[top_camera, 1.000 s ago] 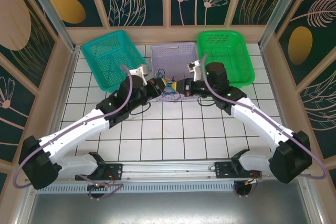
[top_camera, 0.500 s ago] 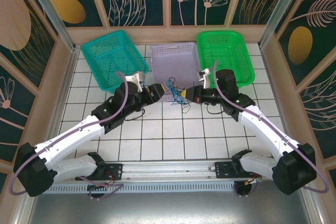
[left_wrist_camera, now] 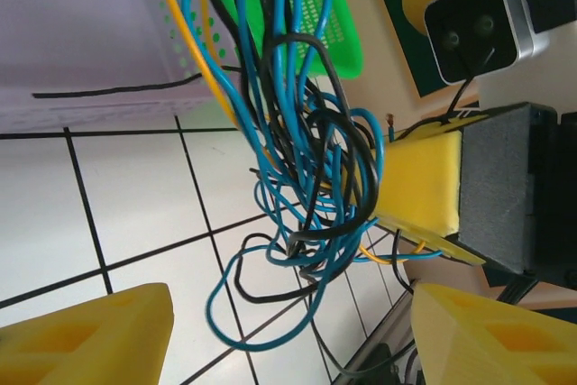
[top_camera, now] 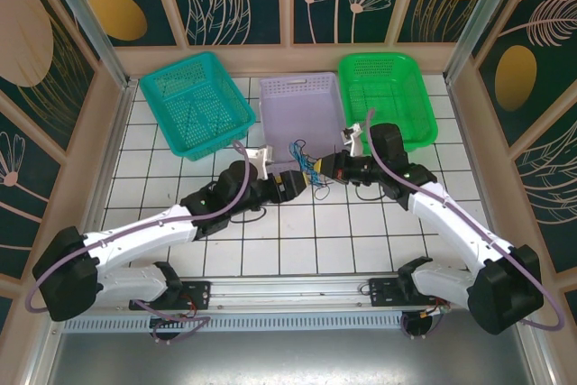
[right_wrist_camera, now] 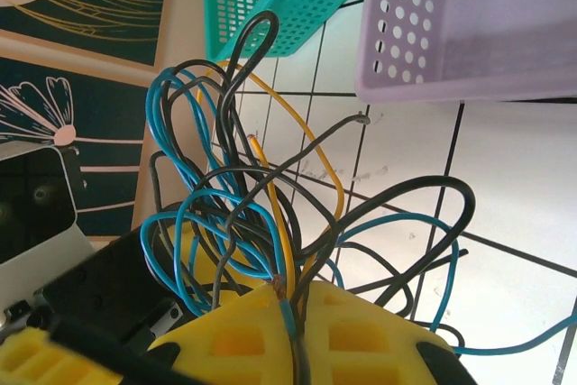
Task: Untangle the cables
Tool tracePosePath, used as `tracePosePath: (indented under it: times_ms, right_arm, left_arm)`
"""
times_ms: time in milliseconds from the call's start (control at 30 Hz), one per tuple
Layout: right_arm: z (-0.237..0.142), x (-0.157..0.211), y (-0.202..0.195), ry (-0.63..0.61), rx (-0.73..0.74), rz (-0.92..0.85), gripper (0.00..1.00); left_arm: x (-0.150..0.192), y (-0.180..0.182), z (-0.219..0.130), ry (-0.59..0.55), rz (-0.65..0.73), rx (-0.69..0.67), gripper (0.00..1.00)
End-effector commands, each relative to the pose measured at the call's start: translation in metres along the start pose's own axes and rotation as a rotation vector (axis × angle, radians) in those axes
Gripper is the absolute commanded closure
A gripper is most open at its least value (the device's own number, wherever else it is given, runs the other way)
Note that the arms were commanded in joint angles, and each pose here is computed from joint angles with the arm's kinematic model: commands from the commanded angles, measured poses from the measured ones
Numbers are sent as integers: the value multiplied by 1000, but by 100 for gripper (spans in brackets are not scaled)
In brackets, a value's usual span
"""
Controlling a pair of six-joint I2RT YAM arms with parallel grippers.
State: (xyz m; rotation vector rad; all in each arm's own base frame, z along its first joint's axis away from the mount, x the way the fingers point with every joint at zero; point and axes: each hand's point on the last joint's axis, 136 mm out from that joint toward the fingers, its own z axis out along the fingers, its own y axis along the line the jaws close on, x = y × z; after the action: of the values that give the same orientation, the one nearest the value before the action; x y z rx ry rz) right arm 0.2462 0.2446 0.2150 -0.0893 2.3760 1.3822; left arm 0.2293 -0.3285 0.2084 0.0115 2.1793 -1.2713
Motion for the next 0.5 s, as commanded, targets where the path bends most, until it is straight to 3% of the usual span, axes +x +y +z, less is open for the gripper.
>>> tracePosePath:
  times_ms: [0,233,300,433,467]
  right_arm:
    - [3,2,2,6,-9,27,100]
    - [0,8,14,25,-46,32,100]
    - [-2,10,15,25,-42,31,100]
    - [-3,13,-1,23,28,26,100]
    - [-4,13,-9,17,56,26,100]
  left_arm:
    - [0,-1,13,-16,28,23,31]
    - [-1,20,33,-18,55,-94,49]
    - [-9,28,31,-65,50,-136,62]
    - [-26,39,14,-180,26,-191,99]
    - [-28,43,7,-205,17,-206,100]
